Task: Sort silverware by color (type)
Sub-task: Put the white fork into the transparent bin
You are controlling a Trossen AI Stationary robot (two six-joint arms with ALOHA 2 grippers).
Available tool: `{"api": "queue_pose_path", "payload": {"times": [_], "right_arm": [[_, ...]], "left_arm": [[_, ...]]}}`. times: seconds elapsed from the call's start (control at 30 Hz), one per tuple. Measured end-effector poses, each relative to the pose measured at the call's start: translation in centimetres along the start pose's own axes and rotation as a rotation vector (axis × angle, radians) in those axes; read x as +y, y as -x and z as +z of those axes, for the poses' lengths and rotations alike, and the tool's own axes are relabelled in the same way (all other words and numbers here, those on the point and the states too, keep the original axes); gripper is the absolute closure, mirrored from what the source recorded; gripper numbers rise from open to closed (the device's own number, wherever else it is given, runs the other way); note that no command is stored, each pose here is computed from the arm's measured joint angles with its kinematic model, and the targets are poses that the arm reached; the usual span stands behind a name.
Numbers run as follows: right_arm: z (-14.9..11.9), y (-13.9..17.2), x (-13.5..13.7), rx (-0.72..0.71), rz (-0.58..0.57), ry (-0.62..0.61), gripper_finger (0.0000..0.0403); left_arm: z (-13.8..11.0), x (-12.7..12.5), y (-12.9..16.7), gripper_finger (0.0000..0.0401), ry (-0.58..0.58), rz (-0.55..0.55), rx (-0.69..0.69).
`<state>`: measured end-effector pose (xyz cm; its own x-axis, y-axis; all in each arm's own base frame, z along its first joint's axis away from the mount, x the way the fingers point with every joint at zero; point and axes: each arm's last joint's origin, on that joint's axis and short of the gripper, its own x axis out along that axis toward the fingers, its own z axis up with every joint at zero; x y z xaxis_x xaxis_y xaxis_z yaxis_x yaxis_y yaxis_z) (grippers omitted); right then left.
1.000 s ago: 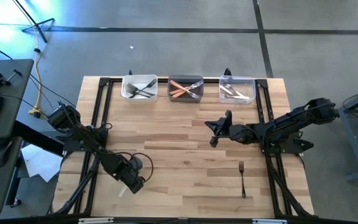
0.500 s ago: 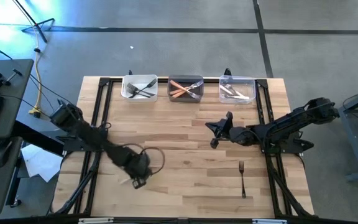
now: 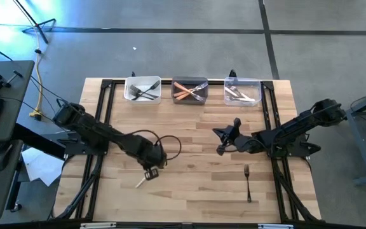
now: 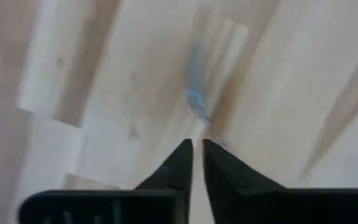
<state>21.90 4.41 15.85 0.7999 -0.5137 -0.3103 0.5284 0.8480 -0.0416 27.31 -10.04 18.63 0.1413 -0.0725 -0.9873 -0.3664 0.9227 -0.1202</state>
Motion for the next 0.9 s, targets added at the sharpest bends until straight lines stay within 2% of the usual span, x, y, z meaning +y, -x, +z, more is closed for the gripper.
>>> {"api": "queue_pose_path", "payload": {"times": [0.13,0.3,0.43,0.7,0.9], "right_arm": [[-0.2,0.2,0.1,0.008,-0.015,-0.016,0.0403],[-0.5,0.6,0.3,0.01,-0.027,-0.036,0.0403],[-0.7,1.0,0.6,0.004,-0.046,-0.046,0.0403],[-0.8,1.3,0.7,-0.011,-0.08,-0.05,0.0403],[-1.0,1.3,0.6,0.0,-0.079,-0.038,0.0403]], "left_arm": [[-1.2,-1.4,0.0,0.0321,0.001,-0.023,0.007],[-2.6,-3.3,-0.4,0.0251,0.008,-0.017,-0.076],[-4.0,-3.4,-2.3,0.0229,0.021,-0.009,-0.032],[-5.3,-2.8,-4.7,0.0249,0.051,-0.015,0.027],[-5.8,-2.8,-4.8,0.0322,0.026,0.007,0.023]]}}
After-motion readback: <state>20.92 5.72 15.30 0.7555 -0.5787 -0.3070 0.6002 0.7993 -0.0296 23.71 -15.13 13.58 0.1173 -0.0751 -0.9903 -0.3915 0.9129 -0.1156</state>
